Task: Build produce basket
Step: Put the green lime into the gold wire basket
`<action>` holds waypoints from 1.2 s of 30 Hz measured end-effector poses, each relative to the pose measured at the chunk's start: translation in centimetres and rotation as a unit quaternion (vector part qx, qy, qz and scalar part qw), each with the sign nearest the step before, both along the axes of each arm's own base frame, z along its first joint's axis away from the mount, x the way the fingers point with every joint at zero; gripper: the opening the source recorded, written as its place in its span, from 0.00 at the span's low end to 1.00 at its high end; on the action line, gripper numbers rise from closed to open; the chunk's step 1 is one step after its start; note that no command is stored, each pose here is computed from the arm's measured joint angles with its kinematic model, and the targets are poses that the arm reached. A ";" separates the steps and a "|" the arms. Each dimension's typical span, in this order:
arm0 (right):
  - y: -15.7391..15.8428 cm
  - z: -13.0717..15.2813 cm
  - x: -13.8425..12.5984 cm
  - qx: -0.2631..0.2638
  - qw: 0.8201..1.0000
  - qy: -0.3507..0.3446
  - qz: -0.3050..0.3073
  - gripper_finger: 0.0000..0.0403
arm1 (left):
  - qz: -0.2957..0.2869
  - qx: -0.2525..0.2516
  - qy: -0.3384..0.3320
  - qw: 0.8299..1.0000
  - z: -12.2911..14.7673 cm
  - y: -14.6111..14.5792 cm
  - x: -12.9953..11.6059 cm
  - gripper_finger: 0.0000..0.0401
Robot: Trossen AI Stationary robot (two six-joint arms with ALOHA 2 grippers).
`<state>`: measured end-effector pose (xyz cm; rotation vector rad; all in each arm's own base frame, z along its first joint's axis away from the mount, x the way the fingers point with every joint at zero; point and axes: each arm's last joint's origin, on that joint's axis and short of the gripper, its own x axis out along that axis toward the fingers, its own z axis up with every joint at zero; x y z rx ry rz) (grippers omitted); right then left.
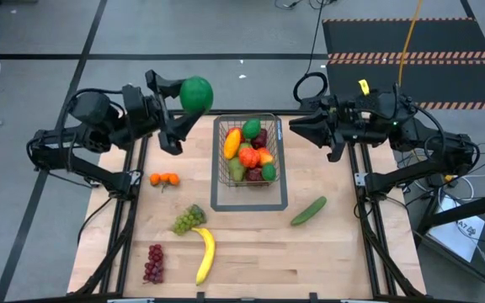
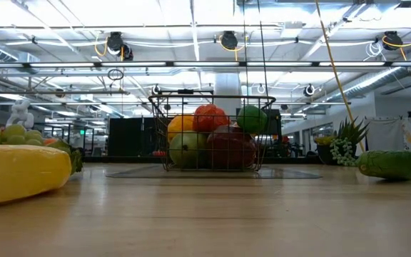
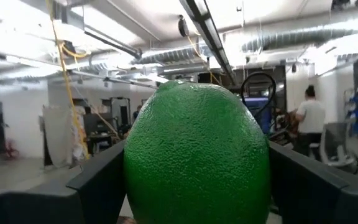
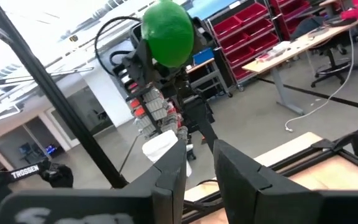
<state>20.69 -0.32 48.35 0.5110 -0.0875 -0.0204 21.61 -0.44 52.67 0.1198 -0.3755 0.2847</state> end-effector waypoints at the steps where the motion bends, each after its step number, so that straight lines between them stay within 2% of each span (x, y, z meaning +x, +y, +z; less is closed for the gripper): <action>1: 0.0 0.0 0.0 0.001 1.000 0.001 0.000 0.19 | 0.004 0.014 0.004 1.000 0.0 0.0 0.0 0.83; 4: 0.0 0.0 0.0 0.001 1.000 0.000 -0.006 0.19 | 0.011 0.054 0.016 0.998 0.0 -0.1 0.0 0.83; 7: -0.1 0.0 0.0 0.006 1.000 0.000 -0.013 0.19 | 0.017 0.066 0.025 0.997 -0.1 0.0 0.1 0.83; 18: -0.1 0.0 0.0 0.014 1.000 0.000 -0.012 0.19 | 0.001 -0.039 0.029 0.999 -0.8 1.2 0.7 0.83; 25: -0.1 -0.1 0.0 -0.017 1.000 0.008 -0.014 0.19 | 0.004 -0.077 0.030 0.997 -1.4 1.9 1.6 0.83; 30: -0.1 -0.5 0.1 -0.033 0.999 0.027 -0.015 0.19 | 0.016 -0.084 0.041 0.995 -1.9 2.6 2.4 0.83; 33: -0.1 -0.6 0.0 -0.035 0.999 0.033 -0.015 0.19 | 0.032 -0.093 0.048 0.994 -2.5 3.5 3.5 0.83; 36: -0.1 -0.7 -0.3 -0.060 0.997 0.044 -0.015 0.19 | 0.047 -0.104 0.061 0.992 -3.3 4.5 4.6 0.83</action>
